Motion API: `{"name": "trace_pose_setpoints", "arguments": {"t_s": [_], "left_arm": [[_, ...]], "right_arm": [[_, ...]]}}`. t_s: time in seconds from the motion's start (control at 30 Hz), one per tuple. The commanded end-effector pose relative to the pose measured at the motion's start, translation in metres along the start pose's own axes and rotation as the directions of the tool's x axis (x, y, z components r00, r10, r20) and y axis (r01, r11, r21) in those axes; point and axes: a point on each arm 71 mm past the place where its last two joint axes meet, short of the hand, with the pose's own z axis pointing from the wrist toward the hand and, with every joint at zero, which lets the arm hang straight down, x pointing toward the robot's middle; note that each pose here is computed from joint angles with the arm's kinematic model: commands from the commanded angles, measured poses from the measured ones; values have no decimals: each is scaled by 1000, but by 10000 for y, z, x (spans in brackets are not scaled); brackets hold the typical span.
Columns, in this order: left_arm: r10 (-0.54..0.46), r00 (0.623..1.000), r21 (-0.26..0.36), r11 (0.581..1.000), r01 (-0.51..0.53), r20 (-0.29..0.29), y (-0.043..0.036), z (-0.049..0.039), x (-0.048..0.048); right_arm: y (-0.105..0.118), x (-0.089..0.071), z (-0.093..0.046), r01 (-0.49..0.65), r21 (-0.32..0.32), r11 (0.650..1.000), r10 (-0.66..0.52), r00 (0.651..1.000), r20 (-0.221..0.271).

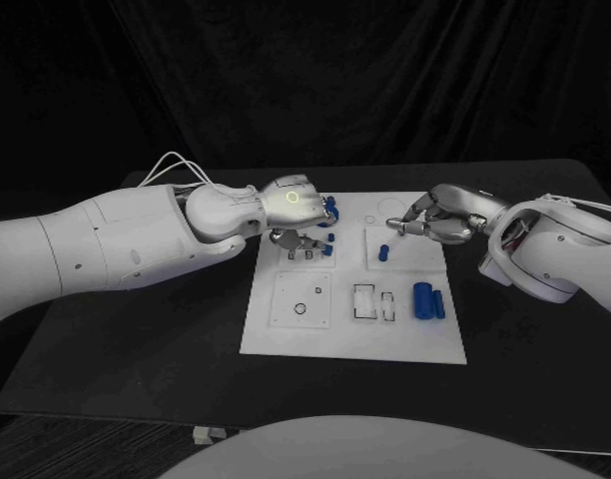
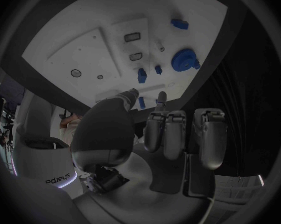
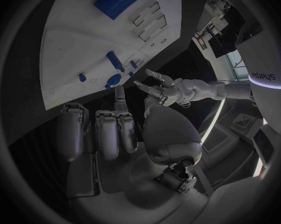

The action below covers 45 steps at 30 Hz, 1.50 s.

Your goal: Assemble the parts on the task board

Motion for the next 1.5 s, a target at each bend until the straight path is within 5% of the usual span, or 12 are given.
{"name": "trace_pose_setpoints", "arguments": {"t_s": [0.03, 0.53, 0.83, 1.2, 1.5], "left_arm": [[8, 998, 5, 1000, -8, 64, 1, 0, -78], [-9, 1000, -17, 1000, 8, -25, 47, -39, -15], [-197, 980, -94, 977, 194, -28, 106, -47, 3], [-482, 873, -227, 861, 455, -80, 169, -73, 98], [-545, 835, -168, 832, 528, -75, 165, -88, 106]], "right_arm": [[-9, 7, -2, -1, 12, 1000, 1, 1000, 5], [-20, 11, -1, 0, 15, 1000, 0, 1000, -2], [-20, 16, 4, 1, 17, 1000, -1, 1000, -8], [-13, 17, 4, 0, 13, 1000, 0, 1000, -7], [67, -23, 3, -3, -49, 999, 6, 998, 68]]}}
